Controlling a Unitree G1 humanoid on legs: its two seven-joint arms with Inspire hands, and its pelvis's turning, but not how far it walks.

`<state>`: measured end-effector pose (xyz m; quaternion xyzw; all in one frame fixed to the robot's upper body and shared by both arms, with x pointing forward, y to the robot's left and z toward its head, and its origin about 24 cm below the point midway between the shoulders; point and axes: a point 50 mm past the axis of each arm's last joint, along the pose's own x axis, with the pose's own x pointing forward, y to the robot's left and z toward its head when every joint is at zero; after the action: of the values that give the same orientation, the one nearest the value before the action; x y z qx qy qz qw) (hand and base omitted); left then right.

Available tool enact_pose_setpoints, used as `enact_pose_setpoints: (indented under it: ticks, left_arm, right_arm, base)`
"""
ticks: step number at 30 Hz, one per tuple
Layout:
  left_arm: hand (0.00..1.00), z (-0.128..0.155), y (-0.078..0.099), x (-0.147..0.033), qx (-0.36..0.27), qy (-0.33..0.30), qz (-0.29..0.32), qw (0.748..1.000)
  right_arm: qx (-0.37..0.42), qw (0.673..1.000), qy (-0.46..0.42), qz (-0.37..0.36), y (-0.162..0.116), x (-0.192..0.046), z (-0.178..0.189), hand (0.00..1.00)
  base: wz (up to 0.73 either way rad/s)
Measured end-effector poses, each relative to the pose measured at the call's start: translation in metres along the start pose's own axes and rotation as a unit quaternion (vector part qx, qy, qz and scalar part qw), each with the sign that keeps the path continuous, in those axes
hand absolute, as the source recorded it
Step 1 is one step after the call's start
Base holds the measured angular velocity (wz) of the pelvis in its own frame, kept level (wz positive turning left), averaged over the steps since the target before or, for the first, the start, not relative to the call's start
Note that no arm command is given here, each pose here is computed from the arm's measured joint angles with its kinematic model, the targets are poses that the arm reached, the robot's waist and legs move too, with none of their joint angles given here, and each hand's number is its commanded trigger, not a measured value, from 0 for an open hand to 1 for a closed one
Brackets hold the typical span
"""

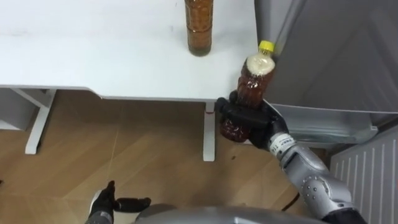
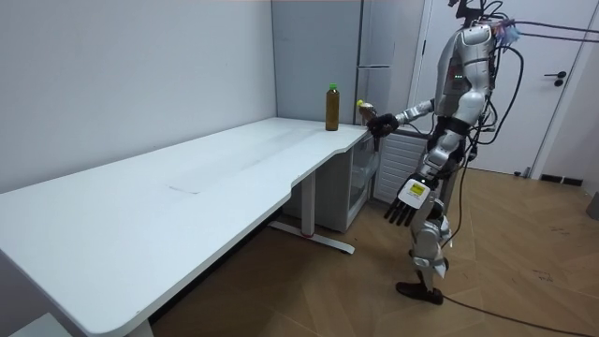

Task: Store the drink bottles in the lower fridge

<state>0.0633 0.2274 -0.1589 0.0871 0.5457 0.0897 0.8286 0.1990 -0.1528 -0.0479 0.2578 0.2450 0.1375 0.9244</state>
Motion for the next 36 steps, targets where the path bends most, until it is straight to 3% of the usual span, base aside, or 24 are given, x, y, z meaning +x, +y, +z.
enact_pose_setpoints:
  ticks: [10, 26, 36]
  left_arm:
    - [0.00, -0.002, 0.007, 0.001, -0.017, 0.008, 0.008, 1.000]
    - [0.00, 0.001, 0.004, 0.002, -0.009, 0.001, 0.011, 1.000]
    - [0.00, 0.001, 0.001, 0.001, 0.024, -0.008, 0.018, 1.000]
  right_arm:
    - [0.010, 1.000, -0.016, -0.016, 0.000, 0.014, 0.015, 1.00]
    - [0.012, 1.000, -0.015, -0.020, 0.000, 0.005, 0.009, 1.00]
    - [-0.078, 0.996, -0.001, -0.043, -0.001, 0.000, 0.005, 1.00]
  base:
    - [0.06]
    - [0.00]
    - [-0.10]
